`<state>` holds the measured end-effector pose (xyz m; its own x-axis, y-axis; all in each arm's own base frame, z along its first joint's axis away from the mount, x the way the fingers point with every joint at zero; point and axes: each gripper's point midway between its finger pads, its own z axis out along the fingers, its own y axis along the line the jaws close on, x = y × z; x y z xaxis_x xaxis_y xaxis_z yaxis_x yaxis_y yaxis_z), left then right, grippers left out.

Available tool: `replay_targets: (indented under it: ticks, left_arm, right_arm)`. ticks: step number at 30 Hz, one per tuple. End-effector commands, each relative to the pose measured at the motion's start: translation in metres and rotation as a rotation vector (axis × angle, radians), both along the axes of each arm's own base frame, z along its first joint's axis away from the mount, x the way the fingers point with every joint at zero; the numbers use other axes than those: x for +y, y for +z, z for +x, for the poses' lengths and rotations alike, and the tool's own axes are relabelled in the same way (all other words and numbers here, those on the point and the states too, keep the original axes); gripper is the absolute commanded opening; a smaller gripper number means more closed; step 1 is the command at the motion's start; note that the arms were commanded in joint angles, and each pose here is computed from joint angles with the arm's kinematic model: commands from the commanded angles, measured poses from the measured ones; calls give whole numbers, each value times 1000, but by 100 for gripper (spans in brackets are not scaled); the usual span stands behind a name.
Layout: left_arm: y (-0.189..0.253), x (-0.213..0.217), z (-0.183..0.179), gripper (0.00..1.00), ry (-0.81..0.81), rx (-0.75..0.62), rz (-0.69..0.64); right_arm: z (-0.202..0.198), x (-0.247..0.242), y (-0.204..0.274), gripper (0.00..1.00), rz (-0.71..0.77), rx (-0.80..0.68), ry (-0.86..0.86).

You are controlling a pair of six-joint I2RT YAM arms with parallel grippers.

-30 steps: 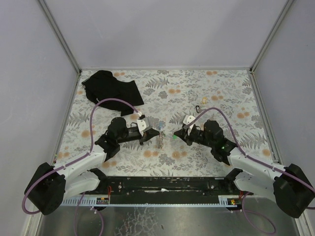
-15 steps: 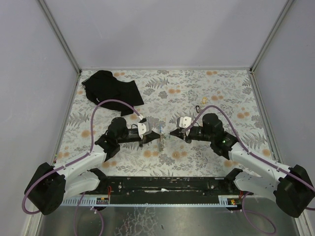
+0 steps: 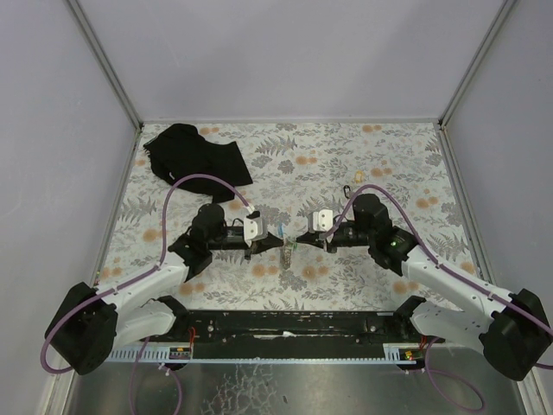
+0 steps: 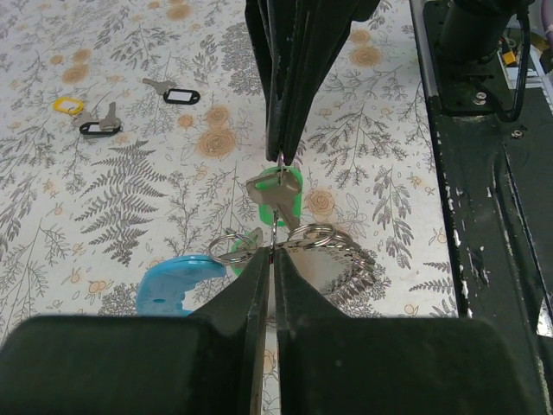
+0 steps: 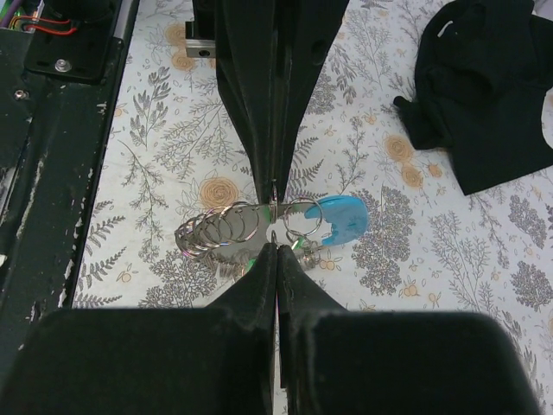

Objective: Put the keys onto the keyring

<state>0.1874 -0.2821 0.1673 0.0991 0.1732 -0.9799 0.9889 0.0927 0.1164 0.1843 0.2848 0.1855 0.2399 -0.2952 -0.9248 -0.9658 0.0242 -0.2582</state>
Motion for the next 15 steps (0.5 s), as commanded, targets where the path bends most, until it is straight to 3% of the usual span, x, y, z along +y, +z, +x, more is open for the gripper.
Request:
replay_targets:
  ticks: [1, 15]
  left_arm:
    - [13, -5, -1, 0, -46, -33, -19]
    - [12, -6, -3, 0, -60, -25, -13]
  right_arm:
    - [1, 8, 22, 0, 37, -71, 44]
    - [3, 15, 21, 0, -14, -119, 29]
